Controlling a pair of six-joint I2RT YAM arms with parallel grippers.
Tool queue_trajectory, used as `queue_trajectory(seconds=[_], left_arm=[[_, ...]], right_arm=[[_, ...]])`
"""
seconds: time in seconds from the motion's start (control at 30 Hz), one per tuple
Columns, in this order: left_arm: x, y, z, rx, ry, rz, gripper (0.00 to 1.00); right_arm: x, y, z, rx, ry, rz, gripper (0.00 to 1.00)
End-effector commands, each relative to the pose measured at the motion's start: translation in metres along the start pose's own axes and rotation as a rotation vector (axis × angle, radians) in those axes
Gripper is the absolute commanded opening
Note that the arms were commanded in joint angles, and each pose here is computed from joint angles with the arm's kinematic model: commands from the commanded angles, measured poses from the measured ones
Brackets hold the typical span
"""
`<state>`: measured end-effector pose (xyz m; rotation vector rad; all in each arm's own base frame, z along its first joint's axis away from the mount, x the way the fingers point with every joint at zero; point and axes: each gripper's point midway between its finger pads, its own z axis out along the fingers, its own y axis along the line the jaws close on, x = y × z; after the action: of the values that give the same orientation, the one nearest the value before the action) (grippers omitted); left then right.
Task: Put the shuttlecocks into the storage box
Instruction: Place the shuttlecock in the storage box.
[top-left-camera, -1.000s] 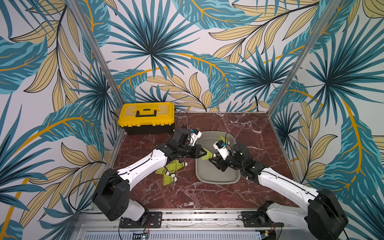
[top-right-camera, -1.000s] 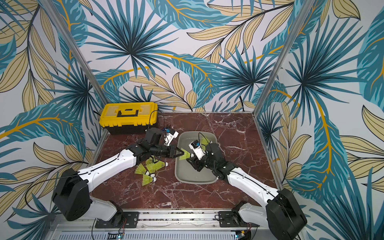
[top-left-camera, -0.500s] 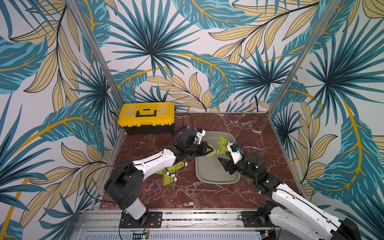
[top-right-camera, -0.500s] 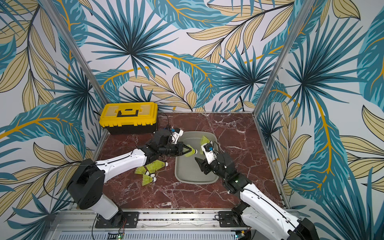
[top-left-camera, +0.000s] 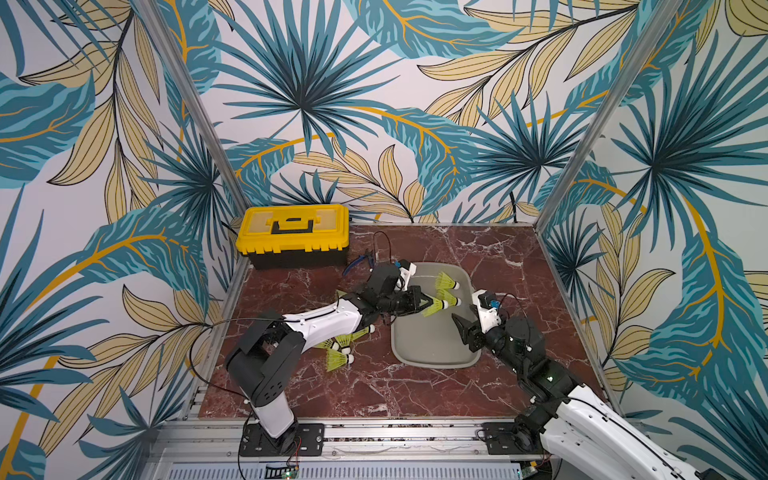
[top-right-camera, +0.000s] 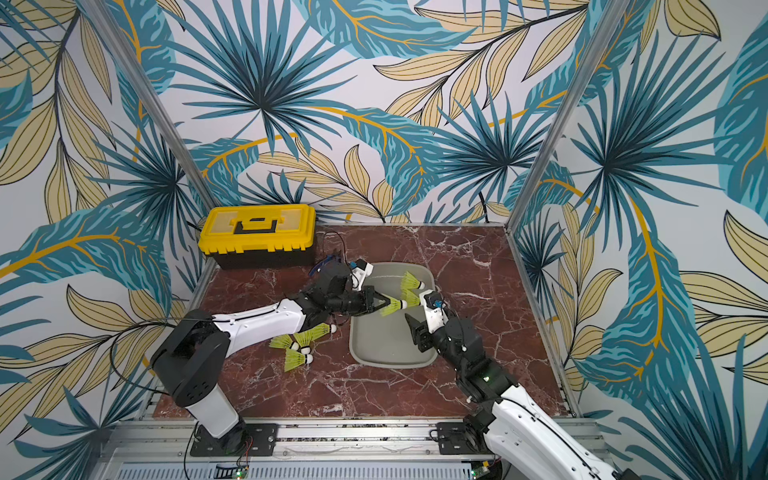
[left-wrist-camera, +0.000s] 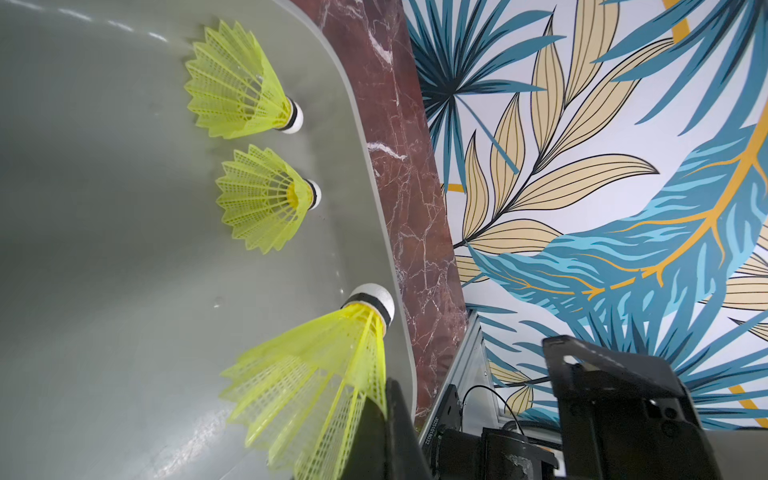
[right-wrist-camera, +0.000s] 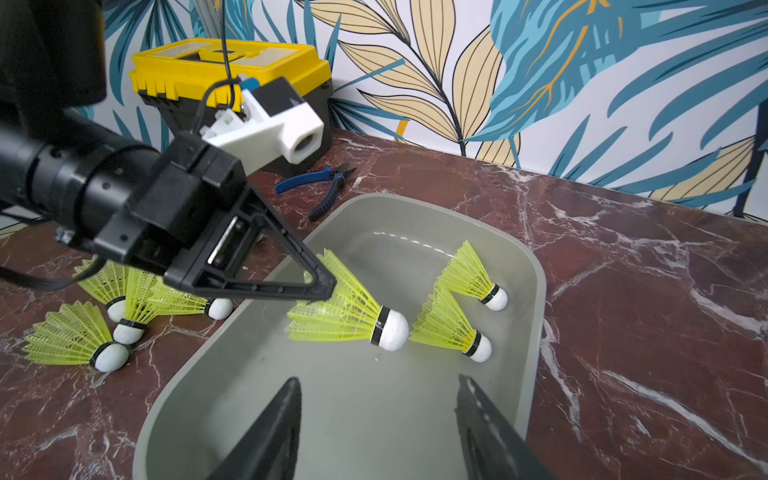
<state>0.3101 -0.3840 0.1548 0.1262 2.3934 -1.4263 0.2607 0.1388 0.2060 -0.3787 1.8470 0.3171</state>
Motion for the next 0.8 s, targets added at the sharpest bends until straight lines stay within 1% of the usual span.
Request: queue_trajectory(seconds=[0.0,0.33,0.77], left_arm=[[-0.011,-0.022,0.010,0.040,-0.023,0.024,0.00],[0.009,-0.017,0.041,0.029,0.024,-0.005,0.00],[0.008,-0.002,0.064,0.005,0.051,-0.012,0.00]], right_arm=[[0.012,-0.010,-0.002,0.057,0.029,0.026,0.60],[0.013,-0.020,-0.006,0.115,0.031,0.037,0.60],[0.015,-0.023,-0.008,0.132,0.038,0.040,0.60]])
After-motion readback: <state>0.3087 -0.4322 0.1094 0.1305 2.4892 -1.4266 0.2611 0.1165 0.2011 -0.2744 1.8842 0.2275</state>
